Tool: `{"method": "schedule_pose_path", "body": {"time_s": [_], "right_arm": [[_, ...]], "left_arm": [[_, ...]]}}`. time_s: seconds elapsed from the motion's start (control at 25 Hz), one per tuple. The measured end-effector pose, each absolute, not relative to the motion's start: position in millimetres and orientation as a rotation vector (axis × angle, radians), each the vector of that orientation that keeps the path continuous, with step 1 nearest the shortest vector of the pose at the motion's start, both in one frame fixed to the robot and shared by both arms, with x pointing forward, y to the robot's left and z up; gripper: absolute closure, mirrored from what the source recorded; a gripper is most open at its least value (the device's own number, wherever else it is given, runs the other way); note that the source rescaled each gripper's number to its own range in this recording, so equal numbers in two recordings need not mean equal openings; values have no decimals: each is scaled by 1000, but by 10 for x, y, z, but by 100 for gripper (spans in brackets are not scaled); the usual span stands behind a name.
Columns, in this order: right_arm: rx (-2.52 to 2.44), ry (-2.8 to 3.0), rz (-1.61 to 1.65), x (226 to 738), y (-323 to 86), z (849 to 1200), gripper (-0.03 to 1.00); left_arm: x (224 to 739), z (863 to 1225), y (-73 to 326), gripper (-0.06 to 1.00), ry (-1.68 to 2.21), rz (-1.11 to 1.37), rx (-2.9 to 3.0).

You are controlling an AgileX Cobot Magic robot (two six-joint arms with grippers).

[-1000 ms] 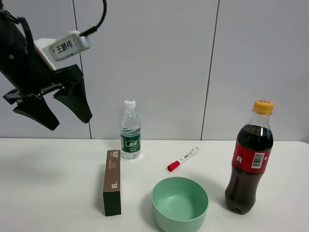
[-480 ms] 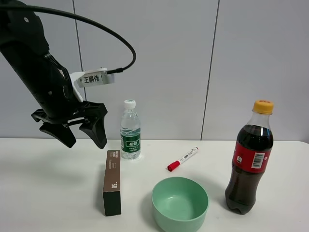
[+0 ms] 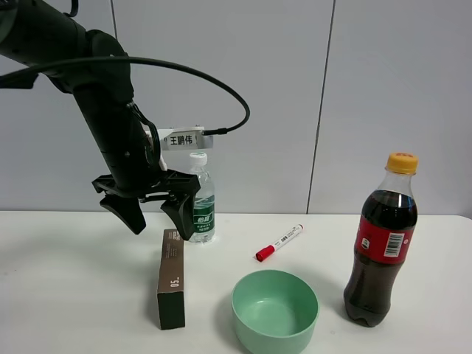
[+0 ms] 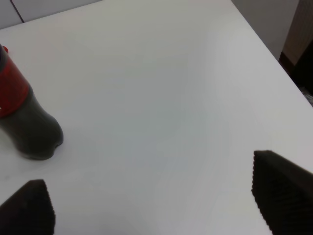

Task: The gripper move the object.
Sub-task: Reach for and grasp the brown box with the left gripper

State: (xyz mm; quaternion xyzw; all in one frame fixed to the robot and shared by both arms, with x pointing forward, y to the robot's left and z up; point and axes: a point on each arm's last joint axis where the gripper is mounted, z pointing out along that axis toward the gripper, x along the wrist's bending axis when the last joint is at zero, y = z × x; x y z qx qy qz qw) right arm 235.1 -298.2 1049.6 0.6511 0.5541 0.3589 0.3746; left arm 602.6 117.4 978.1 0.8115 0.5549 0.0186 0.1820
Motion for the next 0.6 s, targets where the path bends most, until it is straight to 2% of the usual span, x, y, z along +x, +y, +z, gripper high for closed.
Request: {"method": "schedule_pose_path", "body": {"time_s": [0.6], "right_arm": [[1667,1419,919,2351,-2982,10496,-3]], "left_arm": [[6099,9267,1017,-6,1707,6,2319]]}}
